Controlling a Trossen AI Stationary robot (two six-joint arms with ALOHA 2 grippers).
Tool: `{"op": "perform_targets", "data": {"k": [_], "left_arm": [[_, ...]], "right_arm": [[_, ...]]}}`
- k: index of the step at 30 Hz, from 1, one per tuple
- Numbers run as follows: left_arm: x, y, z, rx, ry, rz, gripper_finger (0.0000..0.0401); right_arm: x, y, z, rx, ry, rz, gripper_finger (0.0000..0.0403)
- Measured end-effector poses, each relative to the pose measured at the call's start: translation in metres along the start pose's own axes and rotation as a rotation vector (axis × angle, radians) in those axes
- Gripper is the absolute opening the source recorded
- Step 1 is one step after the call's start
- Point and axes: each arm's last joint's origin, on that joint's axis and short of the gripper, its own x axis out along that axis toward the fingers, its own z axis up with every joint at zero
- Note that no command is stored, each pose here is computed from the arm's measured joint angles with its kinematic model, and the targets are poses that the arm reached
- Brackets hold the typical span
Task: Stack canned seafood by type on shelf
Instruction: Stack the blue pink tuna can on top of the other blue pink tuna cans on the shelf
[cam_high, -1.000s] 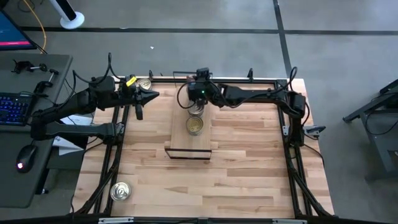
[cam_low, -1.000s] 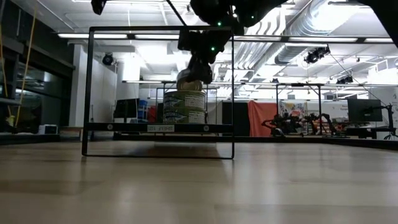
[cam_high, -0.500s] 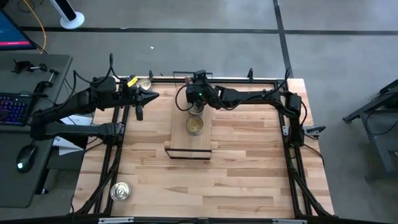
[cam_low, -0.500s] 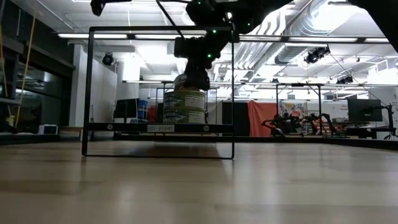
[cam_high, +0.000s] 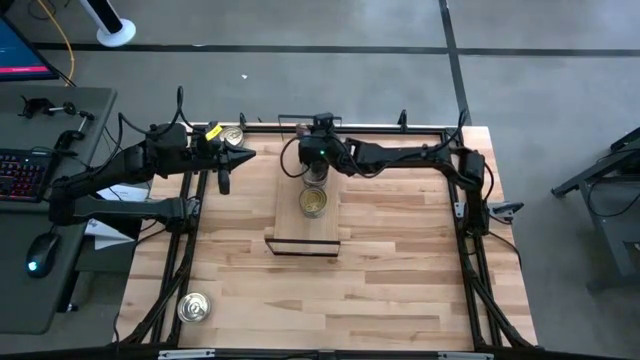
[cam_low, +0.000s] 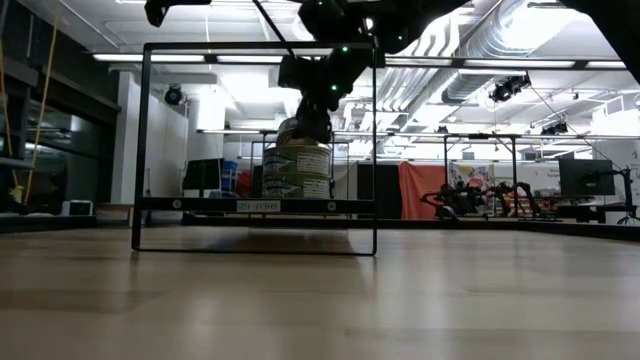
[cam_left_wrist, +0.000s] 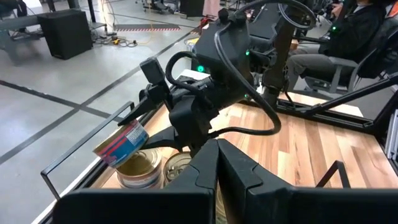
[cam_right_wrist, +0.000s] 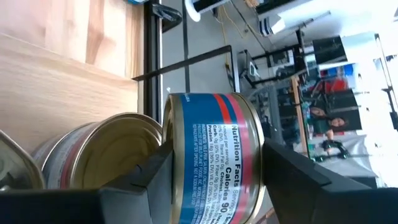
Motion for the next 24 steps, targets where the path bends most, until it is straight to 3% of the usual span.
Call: {"op": "perform_targets", "data": {"k": [12, 24], "left_arm": [[0.0000, 0.0000, 0.0000, -0.008, 0.000, 0.000, 0.0000], [0.0000, 0.0000, -0.0001, -0.010, 0.002, 0.000, 0.0000]], "right_arm": [[-0.0012, -0.0006, -0.0029, -0.020, 0.114, -0.085, 0.0195], [-0.0033, 0.0034, -0.0005, -0.039, 0.087, -0.047, 0.0206]]}}
